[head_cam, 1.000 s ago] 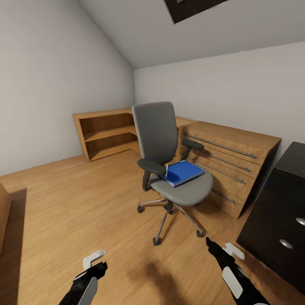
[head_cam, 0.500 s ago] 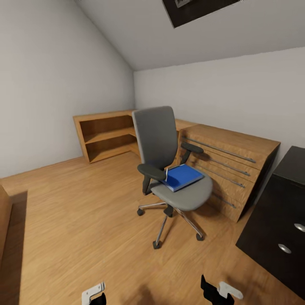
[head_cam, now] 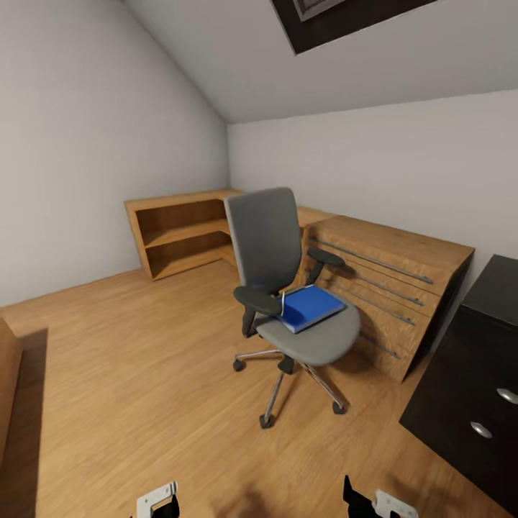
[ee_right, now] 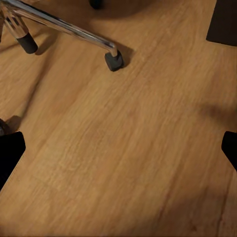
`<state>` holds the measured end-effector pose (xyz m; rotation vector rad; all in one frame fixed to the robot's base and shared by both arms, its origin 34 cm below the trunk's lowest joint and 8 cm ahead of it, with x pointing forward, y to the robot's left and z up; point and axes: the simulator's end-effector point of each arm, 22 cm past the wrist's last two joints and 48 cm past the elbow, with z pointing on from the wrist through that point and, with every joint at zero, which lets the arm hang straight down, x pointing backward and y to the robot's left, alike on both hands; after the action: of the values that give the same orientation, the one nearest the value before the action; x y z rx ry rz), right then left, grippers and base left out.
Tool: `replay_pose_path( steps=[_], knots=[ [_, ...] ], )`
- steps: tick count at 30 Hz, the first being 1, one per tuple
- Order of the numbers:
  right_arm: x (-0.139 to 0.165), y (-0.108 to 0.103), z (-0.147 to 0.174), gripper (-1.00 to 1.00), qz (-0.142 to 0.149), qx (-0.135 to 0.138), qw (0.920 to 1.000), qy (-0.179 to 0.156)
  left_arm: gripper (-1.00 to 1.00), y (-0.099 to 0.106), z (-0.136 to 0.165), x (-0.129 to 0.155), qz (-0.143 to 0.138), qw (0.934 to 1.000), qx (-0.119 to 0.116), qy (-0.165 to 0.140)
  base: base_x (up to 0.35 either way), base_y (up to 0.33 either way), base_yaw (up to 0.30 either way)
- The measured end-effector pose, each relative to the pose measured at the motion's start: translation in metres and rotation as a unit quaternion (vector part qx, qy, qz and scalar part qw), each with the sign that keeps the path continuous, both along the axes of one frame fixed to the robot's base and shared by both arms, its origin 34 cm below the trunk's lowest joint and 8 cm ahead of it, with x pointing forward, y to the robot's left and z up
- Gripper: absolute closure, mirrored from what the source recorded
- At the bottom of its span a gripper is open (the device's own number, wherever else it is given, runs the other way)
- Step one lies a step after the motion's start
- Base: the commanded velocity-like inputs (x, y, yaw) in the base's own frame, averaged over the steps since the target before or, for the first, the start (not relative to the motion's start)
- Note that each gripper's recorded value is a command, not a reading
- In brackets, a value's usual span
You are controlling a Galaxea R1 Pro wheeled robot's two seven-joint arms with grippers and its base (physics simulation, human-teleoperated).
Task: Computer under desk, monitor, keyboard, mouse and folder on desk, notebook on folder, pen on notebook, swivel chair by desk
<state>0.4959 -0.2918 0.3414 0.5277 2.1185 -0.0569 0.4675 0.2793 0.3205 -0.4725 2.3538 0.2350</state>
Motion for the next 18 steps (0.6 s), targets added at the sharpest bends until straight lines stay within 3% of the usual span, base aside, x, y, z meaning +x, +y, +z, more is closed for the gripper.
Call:
replay_pose_path(
  steps=[10, 14, 18],
  knots=[
    [0.007, 0.008, 0.026, -1.0, -0.001, 0.0, 0.9999, -0.013, -1.0, -0.001, 0.02, 0.003, 0.0, 1.0, -0.001, 0.004, 0.0, 0.0, -0.005],
    [0.009, 0.007, 0.035, -1.0, -0.001, 0.0, 0.9999, -0.013, -1.0, -0.001, 0.029, 0.005, 0.0, 1.0, -0.001, 0.005, -0.025, 0.0, -0.167],
    [0.01, 0.006, 0.043, -1.0, -0.002, -0.001, 0.9999, -0.013, -1.0, -0.002, 0.037, 0.006, 0.0, 1.0, -0.001, 0.005, -0.251, 0.0, -0.248]
  ],
)
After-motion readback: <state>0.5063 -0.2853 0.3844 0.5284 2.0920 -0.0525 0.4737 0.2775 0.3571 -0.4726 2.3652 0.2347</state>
